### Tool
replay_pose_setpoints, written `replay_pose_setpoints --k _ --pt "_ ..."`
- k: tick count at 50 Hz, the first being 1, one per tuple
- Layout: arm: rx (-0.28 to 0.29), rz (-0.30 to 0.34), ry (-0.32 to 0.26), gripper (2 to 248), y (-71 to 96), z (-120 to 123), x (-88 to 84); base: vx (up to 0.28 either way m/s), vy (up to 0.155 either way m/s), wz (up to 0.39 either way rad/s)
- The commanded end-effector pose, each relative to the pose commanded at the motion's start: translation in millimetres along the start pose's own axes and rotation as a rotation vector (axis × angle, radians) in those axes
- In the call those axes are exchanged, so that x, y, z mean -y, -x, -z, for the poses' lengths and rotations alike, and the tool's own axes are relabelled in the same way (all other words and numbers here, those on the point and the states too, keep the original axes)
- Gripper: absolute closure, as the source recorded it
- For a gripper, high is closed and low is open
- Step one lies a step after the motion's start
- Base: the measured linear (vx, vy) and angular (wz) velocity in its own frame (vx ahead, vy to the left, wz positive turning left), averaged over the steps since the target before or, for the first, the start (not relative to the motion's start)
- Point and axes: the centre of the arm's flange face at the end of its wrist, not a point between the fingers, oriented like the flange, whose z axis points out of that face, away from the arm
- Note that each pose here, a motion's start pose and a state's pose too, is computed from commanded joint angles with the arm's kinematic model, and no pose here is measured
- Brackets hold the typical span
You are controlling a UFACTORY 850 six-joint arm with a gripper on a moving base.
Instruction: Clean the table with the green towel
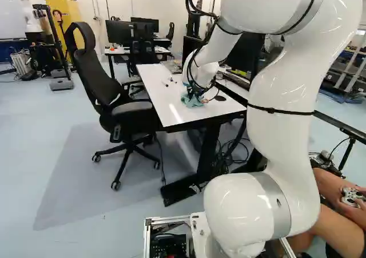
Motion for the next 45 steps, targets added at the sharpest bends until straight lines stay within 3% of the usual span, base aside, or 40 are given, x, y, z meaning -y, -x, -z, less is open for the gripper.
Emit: replay_pose_setpoints --k 26,45 --pt "-0.004 0.059 -0.050 200 -4.1 -4.2 44.5 0.000 0.000 0.000" --pt "0.006 0.096 -0.080 200 11.8 10.6 69.4 0.000 0.000 0.000"
